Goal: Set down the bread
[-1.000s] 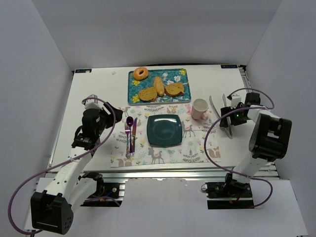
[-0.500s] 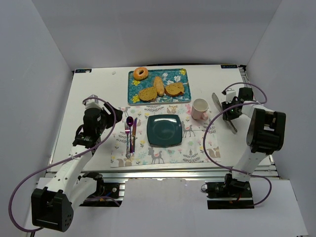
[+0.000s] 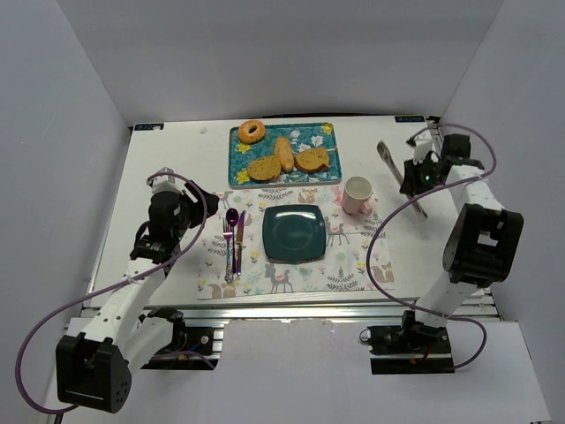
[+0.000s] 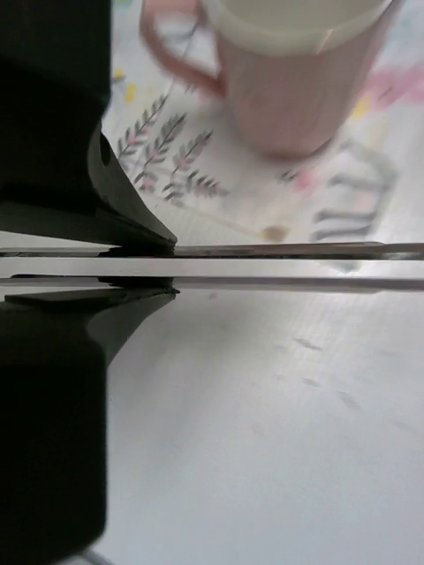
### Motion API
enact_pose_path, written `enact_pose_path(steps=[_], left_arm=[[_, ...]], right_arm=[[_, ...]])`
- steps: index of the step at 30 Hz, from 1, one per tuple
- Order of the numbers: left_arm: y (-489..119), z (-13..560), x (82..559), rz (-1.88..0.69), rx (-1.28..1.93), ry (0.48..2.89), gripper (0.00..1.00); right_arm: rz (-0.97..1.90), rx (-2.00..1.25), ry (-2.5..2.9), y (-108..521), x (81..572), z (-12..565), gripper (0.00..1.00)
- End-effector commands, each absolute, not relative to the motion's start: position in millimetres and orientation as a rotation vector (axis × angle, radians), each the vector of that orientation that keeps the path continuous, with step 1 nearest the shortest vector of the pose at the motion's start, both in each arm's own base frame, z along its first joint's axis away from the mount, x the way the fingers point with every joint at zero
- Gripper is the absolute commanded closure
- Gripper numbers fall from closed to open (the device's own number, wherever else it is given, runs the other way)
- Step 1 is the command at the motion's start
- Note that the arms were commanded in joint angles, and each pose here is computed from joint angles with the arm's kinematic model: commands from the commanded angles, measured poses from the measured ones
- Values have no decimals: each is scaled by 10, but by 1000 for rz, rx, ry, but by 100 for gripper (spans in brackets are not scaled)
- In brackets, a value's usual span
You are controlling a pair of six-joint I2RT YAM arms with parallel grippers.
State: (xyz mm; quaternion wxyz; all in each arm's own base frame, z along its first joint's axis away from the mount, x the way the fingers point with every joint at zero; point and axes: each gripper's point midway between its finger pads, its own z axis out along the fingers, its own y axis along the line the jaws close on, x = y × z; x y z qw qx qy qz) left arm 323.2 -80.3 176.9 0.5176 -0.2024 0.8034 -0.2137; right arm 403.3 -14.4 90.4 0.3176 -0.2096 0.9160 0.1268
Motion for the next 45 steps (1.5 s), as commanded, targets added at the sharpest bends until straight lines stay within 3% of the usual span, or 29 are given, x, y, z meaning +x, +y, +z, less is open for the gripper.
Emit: enact_pose_path(steps=[1,7,14,20,28,45], left_arm=[[-821,1996,3328,-540,-474,1868,21],[-831,2018,3324,-554,-476,1857,21],[-810,2061,3298,-548,-480,1846,21],[-785,2100,3263,-548,-495,1829,21],[-769,2151,3226,-552,-514,1822,21],[-780,2051,3261,-593,-604,1811,21]], right_arm=[[485,-634,2144,329,4202,2031,69],[570,-748,2017,836,4144,2507,60],[622,-929,1887,1546,4084,2833,58],[657,-940,1914,1840,4189,2730,61],[791,-605,2081,2159,4600,2391,62],[887,-412,2200,2422,5185,1765,58]])
